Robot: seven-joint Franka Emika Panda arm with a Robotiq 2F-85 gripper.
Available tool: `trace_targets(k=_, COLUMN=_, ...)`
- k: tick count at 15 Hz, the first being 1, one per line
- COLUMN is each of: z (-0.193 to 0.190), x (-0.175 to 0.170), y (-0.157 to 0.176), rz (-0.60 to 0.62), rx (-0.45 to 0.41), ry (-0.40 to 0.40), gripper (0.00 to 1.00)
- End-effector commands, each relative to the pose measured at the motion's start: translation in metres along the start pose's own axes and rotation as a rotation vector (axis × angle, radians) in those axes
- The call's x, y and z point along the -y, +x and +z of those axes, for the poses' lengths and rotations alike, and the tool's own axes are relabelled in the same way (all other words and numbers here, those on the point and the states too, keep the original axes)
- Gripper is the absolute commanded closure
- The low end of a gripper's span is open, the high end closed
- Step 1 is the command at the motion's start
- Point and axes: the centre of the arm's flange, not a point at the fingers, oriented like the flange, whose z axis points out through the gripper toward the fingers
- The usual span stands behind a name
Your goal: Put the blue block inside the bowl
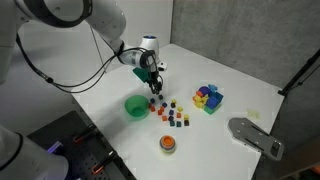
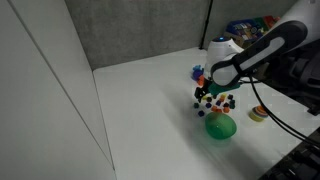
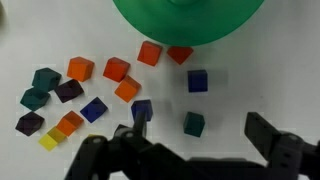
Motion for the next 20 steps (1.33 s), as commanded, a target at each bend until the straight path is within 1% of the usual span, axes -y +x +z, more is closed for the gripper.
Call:
trace_targets(k=1, z=0.019, x=0.006, y=0.020, rz=0.024, rx=-0.006, ry=0.046, gripper=0.00)
trace_targets(k=3, z=0.030, x=0.009, y=0.025, rz=0.034, rx=-0.004, ry=0.068, gripper=0.00)
trace_targets(k=9, z=0.060, x=0.020, y=0.043, rz=0.065, rx=-0.057, ry=0.092, gripper=0.00)
trace_targets(k=13, z=0.077, x=0.025, y=0.049, rz=0.076, rx=-0.094, ry=0.093, gripper=0.00)
trace_targets(k=18, z=0.095, x=0.028, y=0.051, rz=0.085, rx=-0.103, ry=0.087, gripper=0.00)
trace_targets(k=19, z=0.099, x=0.029, y=0.050, rz=0.087, rx=-0.105, ry=0.085, gripper=0.25)
trace_targets(k=20, z=0.101, x=0.029, y=0.051, rz=0.087, rx=-0.108, ry=0.084, gripper=0.27)
